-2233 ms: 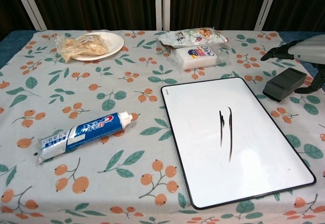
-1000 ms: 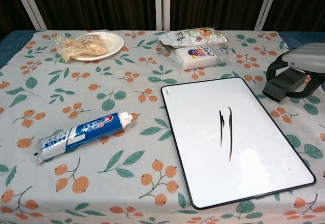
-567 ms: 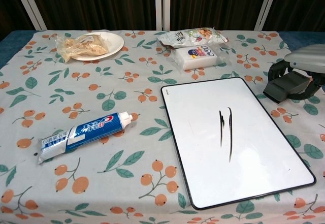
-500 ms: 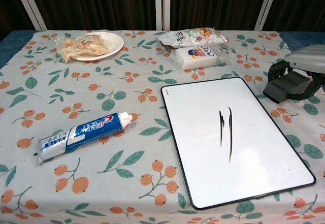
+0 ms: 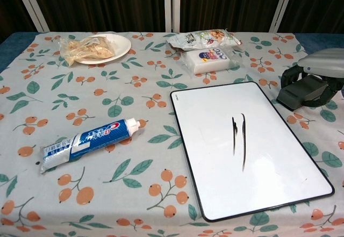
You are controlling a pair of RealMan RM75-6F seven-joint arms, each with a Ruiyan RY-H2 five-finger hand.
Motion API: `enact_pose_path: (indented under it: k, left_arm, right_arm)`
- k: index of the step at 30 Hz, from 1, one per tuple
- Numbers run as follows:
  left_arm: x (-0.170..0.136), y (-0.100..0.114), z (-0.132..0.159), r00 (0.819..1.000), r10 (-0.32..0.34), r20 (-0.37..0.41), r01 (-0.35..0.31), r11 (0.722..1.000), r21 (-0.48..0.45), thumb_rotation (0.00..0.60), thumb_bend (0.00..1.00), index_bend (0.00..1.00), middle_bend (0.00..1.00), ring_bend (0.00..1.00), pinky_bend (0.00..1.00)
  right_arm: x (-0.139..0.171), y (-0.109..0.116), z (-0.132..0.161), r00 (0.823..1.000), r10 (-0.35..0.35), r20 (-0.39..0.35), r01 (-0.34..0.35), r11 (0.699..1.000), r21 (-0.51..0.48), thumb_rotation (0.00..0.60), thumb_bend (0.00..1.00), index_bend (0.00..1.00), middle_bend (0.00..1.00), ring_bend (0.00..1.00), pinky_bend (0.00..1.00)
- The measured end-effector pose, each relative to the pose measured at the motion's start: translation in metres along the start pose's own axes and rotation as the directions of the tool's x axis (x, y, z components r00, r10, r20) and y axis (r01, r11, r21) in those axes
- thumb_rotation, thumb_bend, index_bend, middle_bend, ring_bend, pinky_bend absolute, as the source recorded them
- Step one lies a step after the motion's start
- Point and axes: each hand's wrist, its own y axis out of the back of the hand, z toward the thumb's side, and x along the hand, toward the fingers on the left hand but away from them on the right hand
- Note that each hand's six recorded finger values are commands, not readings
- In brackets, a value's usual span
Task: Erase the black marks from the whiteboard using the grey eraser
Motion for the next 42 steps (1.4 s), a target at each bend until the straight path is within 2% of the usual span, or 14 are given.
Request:
enact_pose_path:
  k: [6,11,16,19,23,25,31,36,42]
  left_arm:
    - [0.000,0.000,0.000,1.000,0.001,0.003,-0.001,1.000,-0.001,0.249,0.03,0.10,0.07,0.08,0.19]
    - [0.000,0.001,0.001,1.000,0.006,0.005,-0.006,1.000,-0.001,0.249,0.03,0.10,0.07,0.08,0.19]
    - [0.000,0.003,0.002,1.000,0.012,0.006,-0.012,1.000,-0.002,0.247,0.03,0.09,0.07,0.08,0.19]
    - [0.000,0.004,0.002,1.000,0.019,0.008,-0.018,1.000,-0.002,0.247,0.03,0.09,0.07,0.08,0.19]
    - [-0.001,0.005,0.001,1.000,0.024,0.006,-0.024,1.000,-0.005,0.249,0.03,0.09,0.07,0.08,0.19]
    - [-0.002,0.006,0.001,1.000,0.025,0.003,-0.025,1.000,-0.006,0.249,0.03,0.09,0.07,0.08,0.19]
    - [-0.005,0.007,-0.005,1.000,0.028,-0.013,-0.028,1.000,-0.006,0.250,0.03,0.10,0.07,0.08,0.19]
    - [-0.007,0.008,-0.011,0.999,0.031,-0.025,-0.031,0.999,-0.007,0.245,0.03,0.10,0.07,0.08,0.19]
    - [-0.008,0.006,-0.012,0.999,0.030,-0.024,-0.031,0.999,-0.012,0.247,0.03,0.09,0.07,0.08,0.19]
  right_arm:
    - [0.003,0.001,-0.003,1.000,-0.010,0.005,0.010,1.000,-0.008,0.600,0.30,0.62,0.51,0.39,0.44]
    - [0.007,0.009,-0.001,0.999,-0.037,-0.005,0.037,0.999,-0.017,0.600,0.32,0.63,0.52,0.39,0.45]
    - [0.015,0.024,0.013,0.995,-0.080,-0.052,0.078,0.996,-0.042,0.600,0.33,0.65,0.54,0.42,0.48]
    - [0.024,0.034,0.031,0.989,-0.104,-0.108,0.098,0.993,-0.060,0.600,0.34,0.67,0.55,0.43,0.50]
    - [0.039,0.042,0.066,0.969,-0.125,-0.214,0.114,0.991,-0.064,0.600,0.34,0.69,0.58,0.45,0.52]
    - [0.049,0.041,0.086,0.952,-0.124,-0.278,0.117,0.992,-0.042,0.600,0.34,0.70,0.58,0.46,0.53]
    - [0.076,0.010,0.133,0.904,-0.059,-0.423,0.086,0.995,0.045,0.600,0.34,0.71,0.59,0.46,0.54]
    - [0.087,-0.008,0.151,0.881,-0.039,-0.472,0.079,0.995,0.065,0.600,0.34,0.71,0.59,0.46,0.54]
    - [0.089,-0.015,0.162,0.874,-0.087,-0.478,0.127,0.991,0.052,0.600,0.34,0.71,0.59,0.46,0.54]
